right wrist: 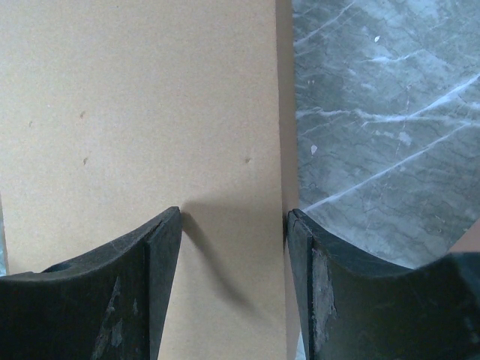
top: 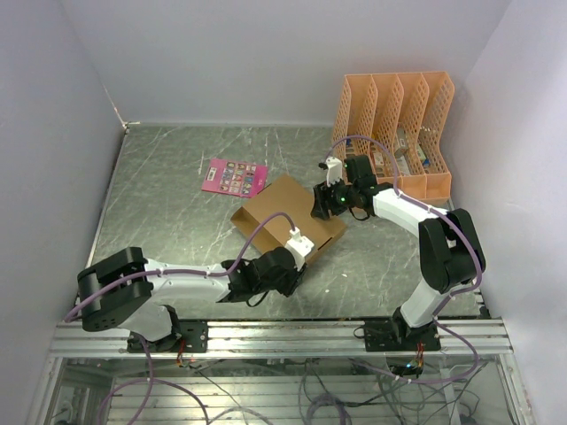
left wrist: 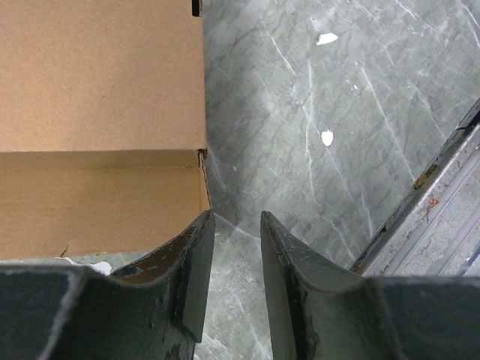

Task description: Fold the paper box

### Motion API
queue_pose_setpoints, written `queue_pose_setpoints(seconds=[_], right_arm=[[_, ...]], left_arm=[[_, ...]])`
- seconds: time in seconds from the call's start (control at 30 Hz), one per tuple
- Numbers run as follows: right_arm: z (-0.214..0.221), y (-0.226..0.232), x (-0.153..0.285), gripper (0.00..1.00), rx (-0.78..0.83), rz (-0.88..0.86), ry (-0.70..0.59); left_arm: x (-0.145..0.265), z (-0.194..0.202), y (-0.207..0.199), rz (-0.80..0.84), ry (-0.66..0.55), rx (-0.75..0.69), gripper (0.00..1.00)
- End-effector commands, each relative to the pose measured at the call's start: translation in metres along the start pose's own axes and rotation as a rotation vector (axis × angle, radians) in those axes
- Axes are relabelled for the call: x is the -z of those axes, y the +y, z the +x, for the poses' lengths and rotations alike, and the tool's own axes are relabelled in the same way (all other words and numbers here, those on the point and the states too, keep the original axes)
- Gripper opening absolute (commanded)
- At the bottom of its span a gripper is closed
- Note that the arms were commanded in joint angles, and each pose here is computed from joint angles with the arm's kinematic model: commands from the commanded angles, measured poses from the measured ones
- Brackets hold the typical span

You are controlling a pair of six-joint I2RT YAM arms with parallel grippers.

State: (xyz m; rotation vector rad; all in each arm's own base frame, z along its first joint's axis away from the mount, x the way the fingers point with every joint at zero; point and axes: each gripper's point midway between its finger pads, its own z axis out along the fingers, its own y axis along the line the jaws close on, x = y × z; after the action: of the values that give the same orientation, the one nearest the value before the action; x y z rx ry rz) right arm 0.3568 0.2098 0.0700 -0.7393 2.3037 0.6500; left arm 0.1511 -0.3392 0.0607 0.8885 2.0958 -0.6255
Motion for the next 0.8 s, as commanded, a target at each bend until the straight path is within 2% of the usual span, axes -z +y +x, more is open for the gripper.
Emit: queue_pose_setpoints(seconds=[0.0,0.13,0.33,0.77], right_arm=[[0.014,0.007,-0.004,0.57,-0.019,-0.026,0.05],[0.014,0.007,-0.004,0.57,-0.02,-0.026,0.05],[0.014,0.007,-0.005,0.57,-0.019,-0.026,0.05],[0.014,0.007,-0.005,0.57,-0.02,-0.027,0.054]], left_arm=[[-0.005,-0.008,0.014,-0.075,-0.038,0.015,0.4],[-0.001,-0.01,0.021,-0.096,-0.051,0.032,0.38],[0.007,-0.02,0.021,-0.076,-0.093,0.056,0.42],[-0.006,-0.002,0.017,-0.015,-0.041,0.056,0.42]])
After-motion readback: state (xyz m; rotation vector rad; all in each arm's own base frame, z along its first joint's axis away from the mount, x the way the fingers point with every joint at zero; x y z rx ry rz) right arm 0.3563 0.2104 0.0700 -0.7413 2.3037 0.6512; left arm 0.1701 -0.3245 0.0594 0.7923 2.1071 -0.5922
